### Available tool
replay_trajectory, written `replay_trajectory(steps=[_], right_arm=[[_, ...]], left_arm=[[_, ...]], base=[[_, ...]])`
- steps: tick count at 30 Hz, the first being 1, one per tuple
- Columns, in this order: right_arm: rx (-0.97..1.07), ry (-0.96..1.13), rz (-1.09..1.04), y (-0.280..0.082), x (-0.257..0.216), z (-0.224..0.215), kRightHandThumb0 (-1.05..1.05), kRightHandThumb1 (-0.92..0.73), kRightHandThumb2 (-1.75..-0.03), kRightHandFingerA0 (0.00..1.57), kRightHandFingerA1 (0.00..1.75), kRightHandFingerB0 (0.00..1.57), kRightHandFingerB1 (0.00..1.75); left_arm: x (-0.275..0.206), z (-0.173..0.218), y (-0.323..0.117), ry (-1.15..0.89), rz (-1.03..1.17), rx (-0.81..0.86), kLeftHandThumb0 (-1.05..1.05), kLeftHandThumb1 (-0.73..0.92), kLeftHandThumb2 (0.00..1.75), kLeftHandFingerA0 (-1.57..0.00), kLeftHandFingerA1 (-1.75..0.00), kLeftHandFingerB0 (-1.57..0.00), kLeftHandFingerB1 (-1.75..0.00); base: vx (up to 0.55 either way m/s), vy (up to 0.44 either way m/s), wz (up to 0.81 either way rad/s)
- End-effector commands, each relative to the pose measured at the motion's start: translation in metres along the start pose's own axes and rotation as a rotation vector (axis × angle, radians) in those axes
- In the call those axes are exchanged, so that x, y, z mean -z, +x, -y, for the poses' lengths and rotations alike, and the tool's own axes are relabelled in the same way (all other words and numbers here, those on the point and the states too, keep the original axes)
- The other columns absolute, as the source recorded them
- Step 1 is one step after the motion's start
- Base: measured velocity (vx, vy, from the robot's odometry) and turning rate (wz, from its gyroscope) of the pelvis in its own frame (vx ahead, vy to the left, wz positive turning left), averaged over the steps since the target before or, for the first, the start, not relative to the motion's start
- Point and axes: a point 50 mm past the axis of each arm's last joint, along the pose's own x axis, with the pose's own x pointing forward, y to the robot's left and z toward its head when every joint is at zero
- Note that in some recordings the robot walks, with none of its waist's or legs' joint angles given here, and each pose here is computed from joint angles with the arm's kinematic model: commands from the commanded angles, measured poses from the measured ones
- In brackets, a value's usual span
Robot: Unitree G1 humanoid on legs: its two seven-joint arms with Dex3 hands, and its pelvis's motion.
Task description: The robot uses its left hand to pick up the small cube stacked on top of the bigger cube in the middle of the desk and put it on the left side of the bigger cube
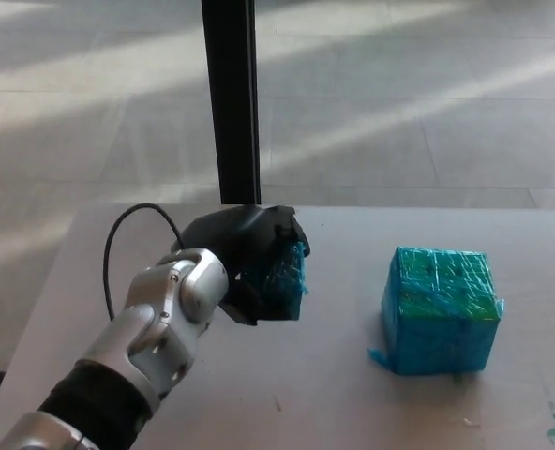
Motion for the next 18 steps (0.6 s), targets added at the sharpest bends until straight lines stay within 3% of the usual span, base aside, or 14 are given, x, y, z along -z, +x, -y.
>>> replay_trajectory(steps=[1, 2, 4, 5, 6, 8, 9, 10, 11, 14, 16, 18], right_arm=[[0.044, -0.01, 0.079, 0.0, -0.017, 0.013, -0.9, -0.72, -0.7, 0.28, 1.21, 0.2, 1.03], [0.046, -0.007, 0.079, 0.0, -0.017, 0.013, -0.91, -0.69, -0.74, 0.2, 1.29, 0.21, 1.06], [0.047, -0.003, 0.08, 0.0, -0.017, 0.013, -0.91, -0.69, -0.74, 0.2, 1.29, 0.21, 1.06], [0.043, 0.002, 0.074, 0.0, -0.016, 0.011, -0.89, -0.7, -0.73, 0.3, 1.21, 0.22, 1.02], [0.046, 0.006, 0.074, 0.0, -0.016, 0.011, -0.89, -0.7, -0.73, 0.29, 1.22, 0.22, 1.02], [0.046, 0.016, 0.076, 0.0, -0.017, 0.01, -0.89, -0.7, -0.73, 0.3, 1.22, 0.22, 1.02], [0.045, 0.019, 0.078, 0.001, -0.017, 0.01, -0.9, -0.66, -0.77, 0.21, 1.32, 0.23, 1.07], [0.046, 0.021, 0.081, 0.001, -0.018, 0.01, -0.89, -0.68, -0.72, 0.24, 1.26, 0.24, 1.06], [0.046, 0.022, 0.082, 0.001, -0.017, 0.01, -0.9, -0.64, -0.76, 0.22, 1.34, 0.24, 1.06], [0.047, 0.016, 0.083, 0.001, -0.017, 0.009, -0.9, -0.66, -0.76, 0.22, 1.32, 0.24, 1.06], [0.047, 0.008, 0.083, 0.001, -0.017, 0.009, -0.92, -0.68, -0.74, 0.22, 1.29, 0.24, 1.05], [0.046, 0.007, 0.088, 0.001, -0.017, 0.008, -0.92, -0.68, -0.74, 0.22, 1.29, 0.24, 1.05]], left_arm=[[-0.002, 0.021, -0.003, 0.036, -0.003, -0.037, -0.27, 0.72, 0.74, -0.78, -1.65, -0.74, -1.11], [-0.002, 0.023, -0.003, 0.039, -0.002, -0.042, -0.25, 0.71, 0.75, -0.82, -1.63, -0.78, -1.05], [-0.001, 0.026, -0.004, 0.045, 0.0, -0.052, -0.25, 0.71, 0.75, -0.82, -1.63, -0.78, -1.05], [0.001, 0.033, -0.005, 0.058, -0.008, -0.041, -0.24, 0.7, 0.78, -0.81, -1.67, -0.78, -1.08], [0.002, 0.035, -0.005, 0.093, -0.02, -0.013, -0.27, 0.75, 0.72, -0.77, -1.61, -0.75, -0.93], [0.003, 0.037, -0.006, 0.111, -0.02, -0.007, -0.28, 0.72, 0.75, -0.77, -1.56, -0.76, -0.87], [0.005, 0.039, -0.007, 0.119, -0.016, -0.009, -0.27, 0.71, 0.77, -0.78, -1.54, -0.79, -0.94], [0.006, 0.04, -0.008, 0.129, -0.013, -0.006, -0.27, 0.72, 0.75, -0.78, -1.53, -0.78, -0.87], [0.008, 0.042, -0.009, 0.134, -0.019, 0.006, -0.27, 0.73, 0.74, -0.75, -1.53, -0.74, -1.01], [0.012, 0.046, -0.011, 0.143, -0.027, 0.022, -0.27, 0.73, 0.75, -0.75, -1.51, -0.74, -1.01], [0.017, 0.053, -0.014, 0.124, -0.032, 0.013, -0.28, 0.67, 0.69, -0.81, -1.41, -0.79, -0.82], [0.019, 0.054, -0.014, 0.119, -0.036, 0.007, -0.28, 0.67, 0.69, -0.81, -1.41, -0.79, -0.82]], base=[[0.0, 0.0, 0.0], [0.0, 0.0, 0.0], [0.0, 0.0, 0.0], [0.0, 0.0, 0.0], [0.0, 0.0, 0.0], [0.0, 0.0, 0.0], [0.0, 0.0, 0.0], [0.0, 0.0, 0.0], [0.0, 0.0, 0.0], [0.0, 0.0, 0.0], [0.0, 0.0, 0.0], [0.0, 0.0, 0.0]])
